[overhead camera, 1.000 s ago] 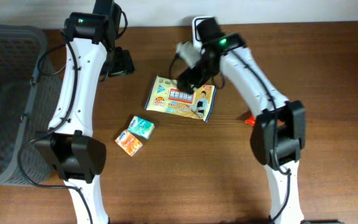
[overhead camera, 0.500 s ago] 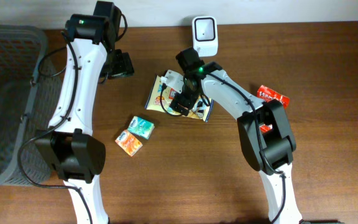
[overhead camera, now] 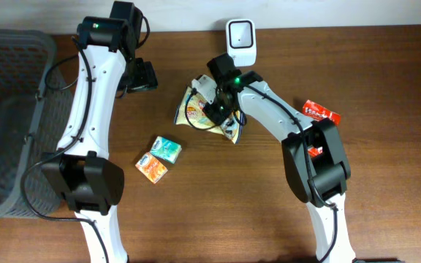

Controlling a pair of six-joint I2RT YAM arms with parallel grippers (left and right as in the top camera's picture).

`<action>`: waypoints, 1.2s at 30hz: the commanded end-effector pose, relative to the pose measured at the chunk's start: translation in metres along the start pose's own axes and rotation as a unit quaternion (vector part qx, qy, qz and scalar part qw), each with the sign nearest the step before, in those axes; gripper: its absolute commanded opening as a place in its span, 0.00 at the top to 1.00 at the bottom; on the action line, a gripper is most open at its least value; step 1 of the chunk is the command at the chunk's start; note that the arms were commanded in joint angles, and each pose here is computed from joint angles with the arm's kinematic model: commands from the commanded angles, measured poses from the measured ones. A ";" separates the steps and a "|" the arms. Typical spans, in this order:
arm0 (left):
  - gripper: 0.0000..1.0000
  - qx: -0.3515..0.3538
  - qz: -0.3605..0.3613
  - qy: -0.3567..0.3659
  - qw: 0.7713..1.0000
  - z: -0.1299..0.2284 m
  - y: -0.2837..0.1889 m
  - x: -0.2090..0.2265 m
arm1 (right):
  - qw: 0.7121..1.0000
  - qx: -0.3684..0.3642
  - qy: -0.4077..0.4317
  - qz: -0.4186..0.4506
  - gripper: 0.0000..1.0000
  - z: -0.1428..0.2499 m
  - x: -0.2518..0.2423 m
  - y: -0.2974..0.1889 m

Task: Scan the item barcode

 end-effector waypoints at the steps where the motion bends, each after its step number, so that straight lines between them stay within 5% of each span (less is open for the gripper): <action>1: 0.01 -0.003 -0.003 -0.009 1.000 0.000 -0.002 0.004 | 0.989 -0.073 0.126 0.028 0.96 -0.035 -0.023 -0.054; 8: 0.01 -0.005 -0.003 -0.010 1.000 0.000 -0.002 0.003 | 0.906 -0.229 0.356 0.032 0.96 -0.078 -0.101 -0.152; 13: 0.01 -0.005 -0.002 -0.010 1.000 -0.001 -0.001 0.003 | 0.860 -0.314 0.394 0.077 0.96 -0.090 -0.152 -0.162; 23: 0.01 0.003 0.017 -0.009 1.000 0.000 0.012 -0.005 | 0.849 -0.314 0.406 0.128 0.96 -0.086 -0.171 -0.137; 27: 0.01 0.005 0.023 -0.002 1.000 0.002 0.010 -0.011 | 0.837 -0.334 0.411 0.140 0.96 -0.078 -0.178 -0.188; 32: 0.01 0.005 0.025 0.001 1.000 0.003 0.010 -0.014 | 0.784 -0.343 0.482 0.186 0.96 -0.019 -0.231 -0.270; 34: 0.01 0.004 0.026 0.006 1.000 0.004 0.009 -0.019 | 0.726 -0.292 0.583 0.219 0.96 0.051 -0.277 -0.282; 36: 0.01 0.004 0.027 0.008 1.000 0.004 0.008 -0.021 | 0.697 -0.248 0.628 0.242 0.96 0.102 -0.305 -0.284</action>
Point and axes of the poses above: each gripper's point midway between its finger pads, its own y axis out along the fingers, its own x axis along the line the jaws close on, z = x × y, the point moved 5 cm from there along -y, back along the fingers, and after that the axes turned 9 degrees about y, right-handed, at the moved point
